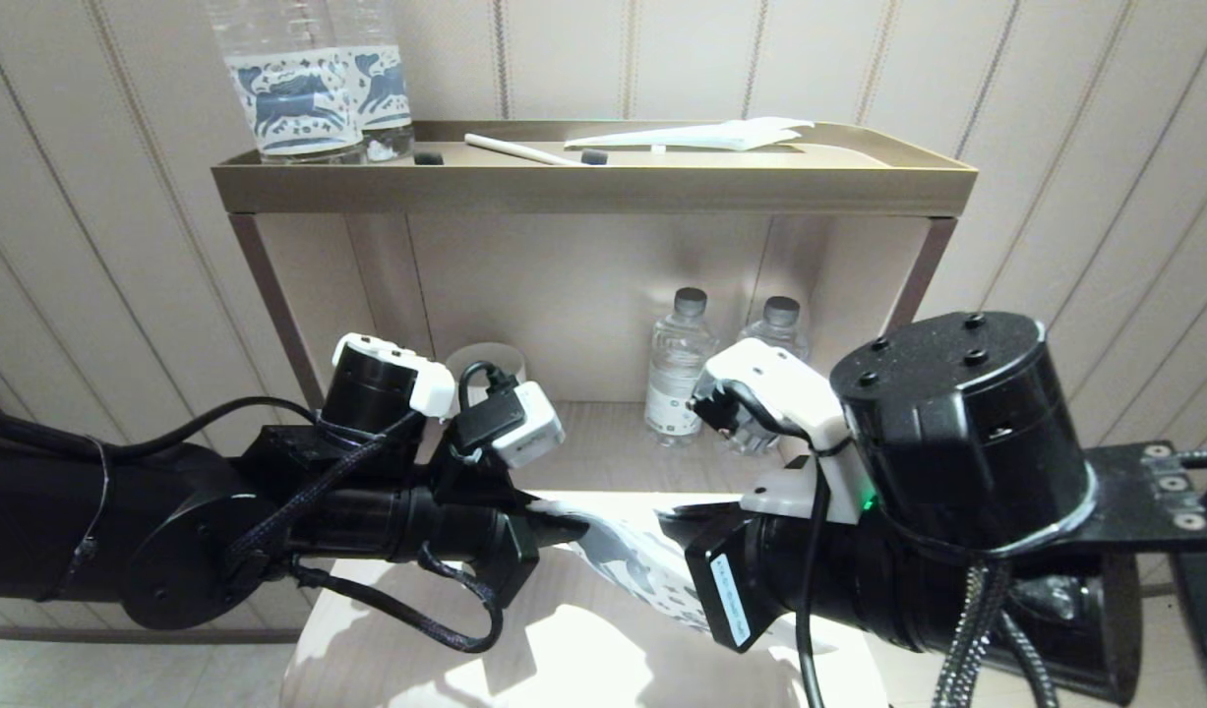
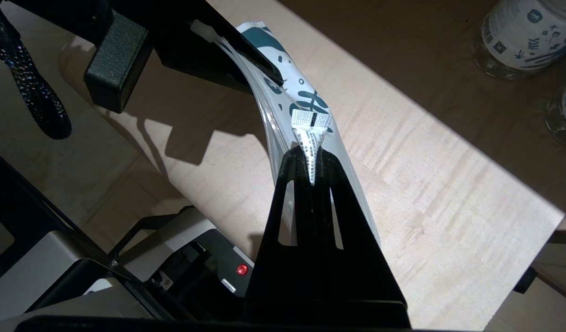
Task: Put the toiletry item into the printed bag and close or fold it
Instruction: Place the toothpaste in the storage bag
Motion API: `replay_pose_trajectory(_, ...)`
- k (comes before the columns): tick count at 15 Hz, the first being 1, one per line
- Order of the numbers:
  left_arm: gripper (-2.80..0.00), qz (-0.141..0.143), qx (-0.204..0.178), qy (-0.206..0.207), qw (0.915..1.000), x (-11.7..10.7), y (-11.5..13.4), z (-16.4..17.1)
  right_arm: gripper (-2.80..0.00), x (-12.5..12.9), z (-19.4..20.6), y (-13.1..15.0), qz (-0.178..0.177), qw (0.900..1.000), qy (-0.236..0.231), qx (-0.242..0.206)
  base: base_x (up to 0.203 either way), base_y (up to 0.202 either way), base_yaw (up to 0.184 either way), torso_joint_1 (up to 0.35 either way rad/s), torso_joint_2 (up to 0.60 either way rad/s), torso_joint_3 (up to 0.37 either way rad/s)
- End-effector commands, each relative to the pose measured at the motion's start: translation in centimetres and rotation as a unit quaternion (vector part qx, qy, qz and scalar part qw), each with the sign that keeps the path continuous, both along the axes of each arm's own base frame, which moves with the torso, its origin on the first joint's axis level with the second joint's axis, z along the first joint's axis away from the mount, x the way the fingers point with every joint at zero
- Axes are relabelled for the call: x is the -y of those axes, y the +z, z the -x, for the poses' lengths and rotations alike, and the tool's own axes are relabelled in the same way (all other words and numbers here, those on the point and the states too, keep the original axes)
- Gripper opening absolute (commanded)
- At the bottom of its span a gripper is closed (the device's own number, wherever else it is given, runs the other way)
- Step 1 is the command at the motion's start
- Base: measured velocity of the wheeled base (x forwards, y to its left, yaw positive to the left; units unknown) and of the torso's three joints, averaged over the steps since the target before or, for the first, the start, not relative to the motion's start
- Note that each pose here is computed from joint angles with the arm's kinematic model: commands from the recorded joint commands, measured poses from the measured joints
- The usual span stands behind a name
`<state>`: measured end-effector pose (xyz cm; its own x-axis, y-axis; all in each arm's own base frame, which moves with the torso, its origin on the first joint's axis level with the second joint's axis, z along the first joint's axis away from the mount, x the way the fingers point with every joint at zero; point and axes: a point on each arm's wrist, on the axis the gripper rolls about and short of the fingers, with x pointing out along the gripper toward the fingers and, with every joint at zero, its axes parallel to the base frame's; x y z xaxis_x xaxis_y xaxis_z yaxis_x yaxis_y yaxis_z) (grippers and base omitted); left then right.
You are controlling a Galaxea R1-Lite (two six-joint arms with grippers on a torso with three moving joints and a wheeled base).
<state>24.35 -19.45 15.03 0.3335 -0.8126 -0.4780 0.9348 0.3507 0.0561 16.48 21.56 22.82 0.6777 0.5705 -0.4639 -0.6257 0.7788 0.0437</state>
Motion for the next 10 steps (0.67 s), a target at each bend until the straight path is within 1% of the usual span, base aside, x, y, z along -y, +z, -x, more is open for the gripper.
replay_pose_trajectory(1, -2.8, -0.001, -0.001, -0.001, 1.0, 0.1, -0.2, -0.1, -2.8, 0.5, 0.4, 0.7, -0.011, 1.0, 0.0, 0.008, 0.0, 0.0, 0.0, 0.0, 0.0, 0.0)
replay_pose_trajectory(6, -2.8, -0.003, -0.002, -0.002, 1.0, 0.1, -0.3, -0.1, -2.8, 0.8, 1.3, -0.1, 0.002, 1.0, 0.012, 0.001, 0.0, 0.0, 0.0, 0.0, 0.0, 0.0)
replay_pose_trajectory(10, -2.8, -0.002, -0.001, -0.002, 1.0, 0.1, -0.2, -0.1, -2.8, 0.5, 1.1, -0.7, 0.011, 1.0, 0.014, -0.006, 0.0, 0.0, 0.0, 0.0, 0.0, 0.0)
